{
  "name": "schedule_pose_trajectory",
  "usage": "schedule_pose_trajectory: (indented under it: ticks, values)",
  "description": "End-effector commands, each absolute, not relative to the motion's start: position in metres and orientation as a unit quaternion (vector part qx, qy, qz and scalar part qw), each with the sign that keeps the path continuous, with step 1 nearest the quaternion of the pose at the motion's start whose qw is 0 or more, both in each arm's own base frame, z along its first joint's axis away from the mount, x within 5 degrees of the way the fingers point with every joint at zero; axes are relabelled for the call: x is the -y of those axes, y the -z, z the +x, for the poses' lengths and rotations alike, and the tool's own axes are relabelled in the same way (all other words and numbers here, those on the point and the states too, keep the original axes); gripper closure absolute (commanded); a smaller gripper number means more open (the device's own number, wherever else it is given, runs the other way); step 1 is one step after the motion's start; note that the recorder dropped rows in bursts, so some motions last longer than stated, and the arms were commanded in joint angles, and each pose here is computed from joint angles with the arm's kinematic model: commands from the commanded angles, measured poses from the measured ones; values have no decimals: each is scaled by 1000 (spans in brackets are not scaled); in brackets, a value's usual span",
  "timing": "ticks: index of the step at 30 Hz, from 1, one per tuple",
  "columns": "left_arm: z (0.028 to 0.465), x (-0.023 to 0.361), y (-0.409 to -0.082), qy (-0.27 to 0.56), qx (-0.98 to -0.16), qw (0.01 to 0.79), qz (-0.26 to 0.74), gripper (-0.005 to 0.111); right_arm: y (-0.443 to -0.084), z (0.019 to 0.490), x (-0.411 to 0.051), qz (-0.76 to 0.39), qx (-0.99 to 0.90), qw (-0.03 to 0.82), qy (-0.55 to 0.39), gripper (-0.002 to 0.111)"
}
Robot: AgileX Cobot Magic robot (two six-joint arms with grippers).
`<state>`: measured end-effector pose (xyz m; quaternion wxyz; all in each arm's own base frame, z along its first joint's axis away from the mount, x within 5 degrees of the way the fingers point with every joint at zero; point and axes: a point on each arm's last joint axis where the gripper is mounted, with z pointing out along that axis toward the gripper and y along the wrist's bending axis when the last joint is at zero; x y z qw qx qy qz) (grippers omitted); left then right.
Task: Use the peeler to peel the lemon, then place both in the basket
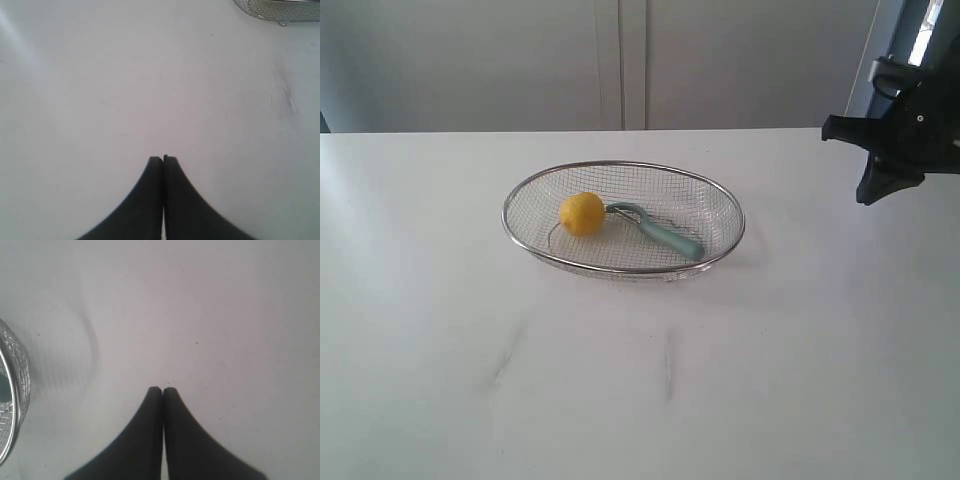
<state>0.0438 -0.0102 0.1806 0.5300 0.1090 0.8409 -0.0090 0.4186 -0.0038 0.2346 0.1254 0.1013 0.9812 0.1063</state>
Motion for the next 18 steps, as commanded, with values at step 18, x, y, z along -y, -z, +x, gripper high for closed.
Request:
schedule_pose_trajectory:
  ticks: [18]
  values:
    - [46, 7, -161, 18, -852, 520, 60, 107, -239, 417, 7, 101, -980, 132, -104, 108]
